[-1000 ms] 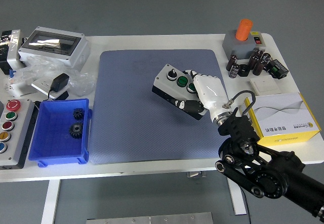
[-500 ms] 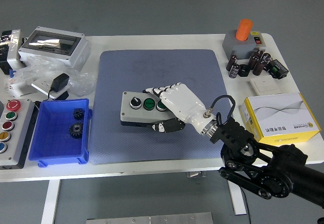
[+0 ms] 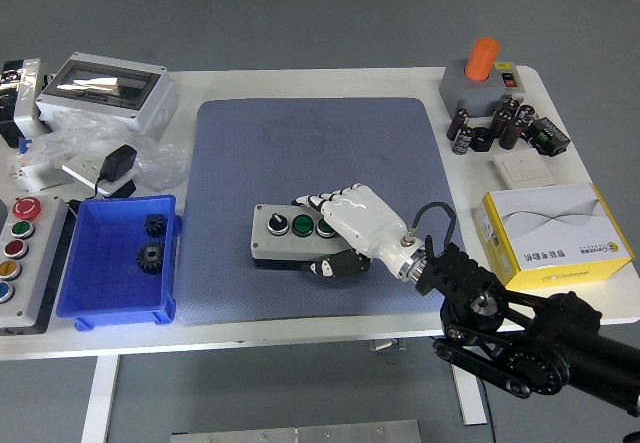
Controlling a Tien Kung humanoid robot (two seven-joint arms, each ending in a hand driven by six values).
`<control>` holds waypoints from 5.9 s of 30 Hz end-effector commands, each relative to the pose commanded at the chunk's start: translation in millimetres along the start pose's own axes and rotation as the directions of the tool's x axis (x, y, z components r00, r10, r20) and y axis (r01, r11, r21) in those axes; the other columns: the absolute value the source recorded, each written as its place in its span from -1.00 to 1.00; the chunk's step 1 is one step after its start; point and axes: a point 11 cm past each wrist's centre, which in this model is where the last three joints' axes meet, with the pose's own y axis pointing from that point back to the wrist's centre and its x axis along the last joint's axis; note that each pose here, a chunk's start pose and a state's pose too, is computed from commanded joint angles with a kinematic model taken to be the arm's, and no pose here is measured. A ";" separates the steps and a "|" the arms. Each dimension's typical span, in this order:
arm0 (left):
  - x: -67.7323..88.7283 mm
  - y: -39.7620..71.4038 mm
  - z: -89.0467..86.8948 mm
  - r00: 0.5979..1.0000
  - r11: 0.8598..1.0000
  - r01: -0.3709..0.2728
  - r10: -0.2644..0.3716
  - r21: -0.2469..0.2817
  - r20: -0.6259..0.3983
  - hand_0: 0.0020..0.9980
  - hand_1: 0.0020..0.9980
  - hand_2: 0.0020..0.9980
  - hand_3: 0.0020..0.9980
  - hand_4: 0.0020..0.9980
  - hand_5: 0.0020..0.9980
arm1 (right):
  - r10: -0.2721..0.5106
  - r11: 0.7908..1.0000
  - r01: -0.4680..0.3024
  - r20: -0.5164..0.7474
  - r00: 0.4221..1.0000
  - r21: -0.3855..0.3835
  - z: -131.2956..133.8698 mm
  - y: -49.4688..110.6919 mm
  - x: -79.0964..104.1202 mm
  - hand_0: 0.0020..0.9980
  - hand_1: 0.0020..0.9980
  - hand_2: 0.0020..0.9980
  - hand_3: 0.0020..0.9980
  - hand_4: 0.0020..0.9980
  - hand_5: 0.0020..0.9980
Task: Pick up the button,place it on the desk,press the button,press the button
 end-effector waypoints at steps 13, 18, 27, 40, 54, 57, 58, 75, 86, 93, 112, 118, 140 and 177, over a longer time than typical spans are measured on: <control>0.4 -0.1 -3.2 1.000 1.000 -0.002 0.002 0.017 -0.003 0.36 0.37 0.19 0.33 0.44 -0.40 | -0.042 0.999 0.043 -0.048 0.998 0.012 -1.0 -0.5 -5.6 -0.23 0.32 0.34 0.29 0.41 -0.60; 0.9 -0.2 -3.7 1.000 1.000 -0.003 0.003 0.020 -0.004 0.36 0.37 0.19 0.33 0.44 -0.40 | -0.023 1.000 0.024 -0.036 0.999 0.020 -2.2 -1.4 -2.1 0.35 0.71 0.75 0.76 0.57 -0.54; 1.5 -0.2 -4.9 1.000 1.000 -0.004 0.004 0.024 -0.004 0.36 0.37 0.19 0.33 0.44 -0.40 | -0.002 0.999 0.003 -0.006 1.000 0.036 -4.1 -1.6 2.3 0.44 0.75 0.83 0.91 0.66 -0.54; 0.8 -0.2 -4.6 1.000 1.000 -0.002 0.002 0.021 -0.002 0.36 0.37 0.19 0.33 0.44 -0.40 | 0.015 0.999 -0.019 0.120 0.993 0.029 -5.1 3.6 13.9 0.45 0.77 0.88 1.00 0.82 -0.44; -0.6 -0.5 -6.8 1.000 1.000 0.000 0.000 0.022 -0.004 0.36 0.37 0.19 0.33 0.44 -0.40 | 0.233 0.972 -0.232 0.032 0.972 -0.026 23.9 43.3 112.1 0.45 0.78 0.92 1.00 0.80 -0.43; -0.6 -0.5 -7.0 1.000 1.000 0.000 0.000 0.023 -0.003 0.36 0.37 0.19 0.33 0.44 -0.40 | 0.183 0.983 -0.184 -0.015 0.983 -0.024 22.6 48.6 118.8 -0.14 0.20 -0.04 0.85 0.22 -0.66; -0.7 -0.5 -6.9 1.000 1.000 0.000 0.000 0.023 -0.003 0.36 0.37 0.19 0.33 0.44 -0.40 | 0.163 0.986 -0.164 -0.026 0.986 -0.021 21.1 49.3 119.3 -0.14 0.20 -0.04 0.85 0.22 -0.66; 0.5 -0.3 -4.6 1.000 1.000 -0.006 0.006 0.016 -0.002 0.36 0.37 0.19 0.33 0.44 -0.40 | -0.087 0.996 0.086 -0.110 0.990 -0.018 3.7 33.1 69.2 -0.73 -0.72 -0.70 0.32 -0.54 -1.00; 0.2 -0.3 -4.4 1.000 1.000 -0.005 0.005 0.016 -0.001 0.36 0.37 0.19 0.32 0.44 -0.39 | -0.121 0.993 0.119 -0.092 0.988 -0.022 1.8 30.0 50.3 -0.73 -0.74 -0.71 0.33 -0.53 -1.00; 0.2 -0.2 -3.4 1.000 1.000 -0.005 0.005 0.013 0.000 0.36 0.37 0.19 0.32 0.43 -0.39 | -0.112 0.993 0.109 -0.086 0.990 -0.034 5.4 29.9 50.9 -0.74 -0.74 -0.71 0.34 -0.52 -1.00; 0.7 -0.2 -3.2 1.000 1.000 -0.006 0.006 0.014 0.003 0.36 0.37 0.19 0.32 0.43 -0.39 | -0.149 0.989 0.147 -0.067 0.987 -0.032 -0.7 29.7 31.1 -0.74 -0.75 -0.71 0.32 -0.53 -1.00; 0.5 -0.1 -2.6 1.000 1.000 -0.005 0.005 0.012 0.003 0.36 0.37 0.19 0.32 0.43 -0.38 | -0.122 0.992 0.121 -0.056 0.991 -0.027 -1.5 28.6 38.0 -0.75 -0.75 -0.71 0.33 -0.52 -1.00; -4.6 -1.0 -13.1 1.000 0.999 0.004 -0.004 0.034 0.000 0.36 0.37 0.19 0.31 0.43 -0.38 | 0.363 0.931 -0.289 0.631 0.686 -0.221 42.0 59.9 71.9 -0.10 0.21 0.31 0.55 0.30 -0.60; 5.0 -1.3 -18.4 1.000 0.999 -0.011 0.010 0.046 0.012 0.36 0.37 0.18 0.31 0.43 -0.39 | 0.622 0.760 -0.271 0.782 0.038 -0.591 120.9 114.6 35.9 0.40 0.39 0.45 0.41 0.53 -0.06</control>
